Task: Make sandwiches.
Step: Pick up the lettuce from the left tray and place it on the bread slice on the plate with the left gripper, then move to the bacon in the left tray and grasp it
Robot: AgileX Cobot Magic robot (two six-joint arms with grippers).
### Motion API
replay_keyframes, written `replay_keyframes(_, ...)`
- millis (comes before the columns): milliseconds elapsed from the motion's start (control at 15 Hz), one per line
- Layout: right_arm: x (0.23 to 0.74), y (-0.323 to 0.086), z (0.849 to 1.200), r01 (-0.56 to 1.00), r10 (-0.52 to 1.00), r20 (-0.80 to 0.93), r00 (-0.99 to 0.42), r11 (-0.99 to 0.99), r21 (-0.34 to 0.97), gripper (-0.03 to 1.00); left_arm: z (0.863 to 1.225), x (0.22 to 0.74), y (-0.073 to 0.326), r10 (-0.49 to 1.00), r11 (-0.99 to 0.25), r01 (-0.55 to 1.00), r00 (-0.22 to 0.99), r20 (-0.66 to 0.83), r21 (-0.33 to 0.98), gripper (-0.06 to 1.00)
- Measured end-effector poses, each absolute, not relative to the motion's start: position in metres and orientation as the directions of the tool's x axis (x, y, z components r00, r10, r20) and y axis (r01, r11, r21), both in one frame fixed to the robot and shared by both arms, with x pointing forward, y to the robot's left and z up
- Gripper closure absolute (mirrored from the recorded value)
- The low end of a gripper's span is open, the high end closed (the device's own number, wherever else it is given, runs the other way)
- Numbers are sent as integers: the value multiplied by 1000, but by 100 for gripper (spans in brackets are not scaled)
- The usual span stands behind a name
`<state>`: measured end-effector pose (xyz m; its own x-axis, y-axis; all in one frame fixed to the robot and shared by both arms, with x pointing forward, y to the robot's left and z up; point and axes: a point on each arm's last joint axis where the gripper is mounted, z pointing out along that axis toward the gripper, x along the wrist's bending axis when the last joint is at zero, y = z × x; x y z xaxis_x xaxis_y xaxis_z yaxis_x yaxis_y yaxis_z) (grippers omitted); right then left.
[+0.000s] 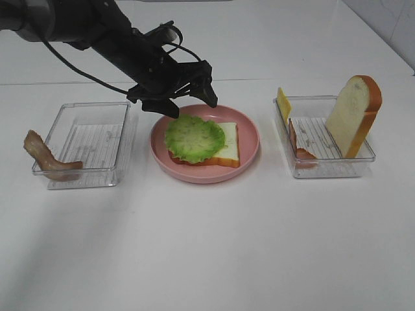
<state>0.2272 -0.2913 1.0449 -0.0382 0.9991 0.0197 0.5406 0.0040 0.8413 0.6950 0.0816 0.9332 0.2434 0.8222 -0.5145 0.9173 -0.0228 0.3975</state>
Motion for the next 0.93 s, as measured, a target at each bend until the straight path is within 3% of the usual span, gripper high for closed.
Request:
replay_keyframes(200, 227, -291, 1045, 541, 999, 20, -38, 4, 841, 17, 942, 697, 85, 841, -61, 889, 290, -457, 453, 11)
replay_keyframes(467, 227, -291, 1045, 541, 999, 20, -38, 4, 841, 17, 983, 693, 98, 887, -115, 838, 328, -324, 534, 11)
replay_keyframes(933, 227, -291, 1045, 541, 999, 20, -38, 4, 841, 17, 1045, 651, 138, 962, -226, 906, 266, -64, 359, 17)
